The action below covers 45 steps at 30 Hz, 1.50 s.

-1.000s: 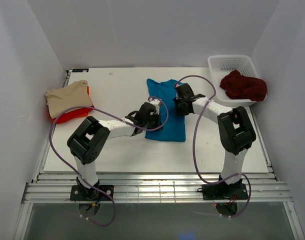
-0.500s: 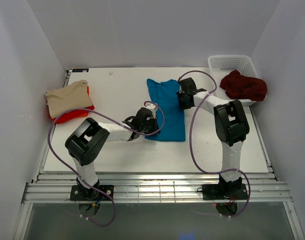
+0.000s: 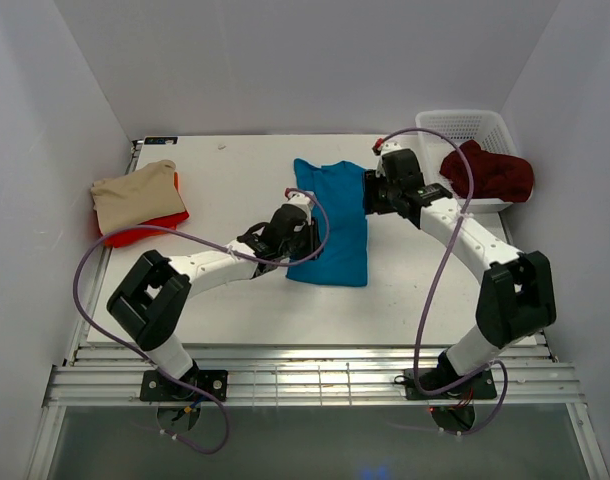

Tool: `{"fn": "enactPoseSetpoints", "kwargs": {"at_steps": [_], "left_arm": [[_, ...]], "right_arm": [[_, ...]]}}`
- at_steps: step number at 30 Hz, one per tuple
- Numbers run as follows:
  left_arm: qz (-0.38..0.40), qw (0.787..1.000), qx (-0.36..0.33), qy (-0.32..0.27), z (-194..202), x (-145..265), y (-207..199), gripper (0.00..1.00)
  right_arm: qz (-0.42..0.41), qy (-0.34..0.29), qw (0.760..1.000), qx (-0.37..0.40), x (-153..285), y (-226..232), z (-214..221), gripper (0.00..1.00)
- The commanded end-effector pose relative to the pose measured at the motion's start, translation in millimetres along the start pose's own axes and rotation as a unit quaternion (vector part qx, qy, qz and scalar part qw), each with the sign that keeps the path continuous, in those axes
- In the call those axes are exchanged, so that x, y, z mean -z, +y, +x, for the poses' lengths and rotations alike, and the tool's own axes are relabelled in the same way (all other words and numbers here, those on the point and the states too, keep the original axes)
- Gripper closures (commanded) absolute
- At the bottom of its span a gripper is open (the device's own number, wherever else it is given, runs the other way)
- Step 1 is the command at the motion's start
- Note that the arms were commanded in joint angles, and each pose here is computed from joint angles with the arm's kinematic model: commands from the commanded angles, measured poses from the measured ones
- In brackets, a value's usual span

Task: Fold and stack the t-shirts
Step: Fold the folded rectangular tshirt in 1/3 of the way, then grab one side of the 2/3 rectangular tshirt with both arms

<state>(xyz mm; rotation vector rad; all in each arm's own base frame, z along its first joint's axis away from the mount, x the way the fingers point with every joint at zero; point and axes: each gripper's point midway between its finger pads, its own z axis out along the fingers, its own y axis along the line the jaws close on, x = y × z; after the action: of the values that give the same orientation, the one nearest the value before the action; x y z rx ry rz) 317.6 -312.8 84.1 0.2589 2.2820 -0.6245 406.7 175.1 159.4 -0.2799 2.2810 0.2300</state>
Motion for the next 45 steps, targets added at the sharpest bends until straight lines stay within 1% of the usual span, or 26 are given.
{"fn": "enactPoseSetpoints", "kwargs": {"at_steps": [1, 2, 4, 5, 7, 8, 9, 15, 25, 36, 45], "left_arm": [[-0.071, 0.997, -0.007, 0.007, -9, 15, 21, 0.54], [-0.079, 0.997, -0.007, 0.017, -2, 16, 25, 0.51], [-0.097, 0.995, -0.007, 0.035, 10, 20, 34, 0.50], [-0.104, 0.994, -0.006, 0.044, 20, 22, 40, 0.50], [-0.113, 0.992, -0.006, 0.050, 27, 27, 46, 0.49], [-0.123, 0.990, -0.004, 0.062, 38, 30, 53, 0.49], [-0.123, 0.990, -0.004, 0.062, 40, 32, 55, 0.49], [-0.132, 0.989, -0.005, 0.067, 54, 38, 65, 0.49], [-0.123, 0.991, -0.013, 0.052, 56, 32, 66, 0.49], [-0.120, 0.991, -0.008, 0.060, 69, 27, 70, 0.49], [-0.113, 0.992, -0.002, 0.064, 75, 23, 70, 0.49]], "right_arm": [[-0.038, 0.087, 0.995, -0.010, 3, 26, 69, 0.44], [-0.043, 0.112, 0.993, -0.016, 4, 32, 94, 0.41], [-0.055, 0.118, 0.991, -0.027, 9, 41, 109, 0.39], [-0.059, 0.136, 0.988, -0.034, 11, 45, 129, 0.39], [-0.063, 0.138, 0.988, -0.041, 15, 48, 139, 0.39], [-0.062, 0.150, 0.986, -0.045, 17, 48, 151, 0.40], [-0.061, 0.153, 0.985, -0.046, 18, 49, 155, 0.40], [-0.063, 0.157, 0.984, -0.049, 25, 49, 166, 0.41], [-0.064, 0.165, 0.983, -0.052, 22, 53, 175, 0.43], [-0.079, 0.189, 0.977, -0.059, 22, 62, 195, 0.45], [-0.079, 0.190, 0.977, -0.056, 24, 63, 198, 0.47]]}}
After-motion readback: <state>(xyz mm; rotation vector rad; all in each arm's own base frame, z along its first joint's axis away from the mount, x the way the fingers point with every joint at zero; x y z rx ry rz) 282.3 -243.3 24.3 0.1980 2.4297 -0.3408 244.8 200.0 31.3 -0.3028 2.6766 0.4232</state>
